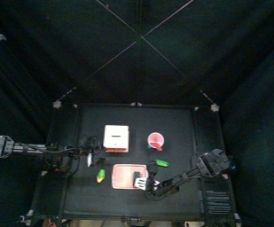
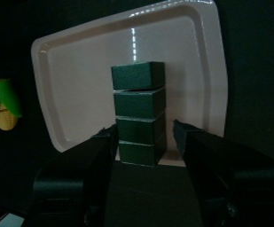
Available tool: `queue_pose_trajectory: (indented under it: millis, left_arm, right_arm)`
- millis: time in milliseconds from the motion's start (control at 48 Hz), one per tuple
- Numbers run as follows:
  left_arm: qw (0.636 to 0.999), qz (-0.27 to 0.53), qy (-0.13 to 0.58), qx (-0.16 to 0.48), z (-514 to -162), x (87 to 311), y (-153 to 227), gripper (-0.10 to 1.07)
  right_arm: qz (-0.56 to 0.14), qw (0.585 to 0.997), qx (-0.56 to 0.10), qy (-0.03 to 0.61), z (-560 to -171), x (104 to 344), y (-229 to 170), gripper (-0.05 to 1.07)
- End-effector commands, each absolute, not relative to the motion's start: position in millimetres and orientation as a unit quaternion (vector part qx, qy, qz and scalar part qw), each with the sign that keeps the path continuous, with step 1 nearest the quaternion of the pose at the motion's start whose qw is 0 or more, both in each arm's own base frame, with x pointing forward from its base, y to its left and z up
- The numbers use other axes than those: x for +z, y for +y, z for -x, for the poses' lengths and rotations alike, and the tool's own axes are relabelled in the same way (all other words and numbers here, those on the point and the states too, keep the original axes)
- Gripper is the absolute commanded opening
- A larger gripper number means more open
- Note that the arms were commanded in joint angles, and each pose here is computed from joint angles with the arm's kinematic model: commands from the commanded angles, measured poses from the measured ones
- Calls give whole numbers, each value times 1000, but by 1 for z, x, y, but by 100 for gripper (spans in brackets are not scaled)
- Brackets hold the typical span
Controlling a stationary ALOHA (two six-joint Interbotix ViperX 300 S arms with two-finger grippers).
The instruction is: Grab knife
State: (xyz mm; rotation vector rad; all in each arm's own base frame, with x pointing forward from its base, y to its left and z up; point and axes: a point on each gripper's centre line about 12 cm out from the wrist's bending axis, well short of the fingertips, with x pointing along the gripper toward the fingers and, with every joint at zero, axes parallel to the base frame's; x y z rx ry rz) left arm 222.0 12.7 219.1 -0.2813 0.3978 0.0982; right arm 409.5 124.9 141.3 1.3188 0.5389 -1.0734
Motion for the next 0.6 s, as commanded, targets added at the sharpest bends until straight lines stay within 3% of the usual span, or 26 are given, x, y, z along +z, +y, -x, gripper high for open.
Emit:
queue_pose_trajectory:
  millis: [0,333,583]
  left_arm:
    - [971,140,189,46,-225,225,13,100]
    - [975,115,185,31,-226,228,10,100]
    - [983,76,166,6,-234,243,7,100]
  right_arm:
    - [-584,639,-451,219,-405,170,121,87]
    - [-518,715,-414,220,-382,206,102,87]
    - [-456,775,-362,246,-372,222,97,87]
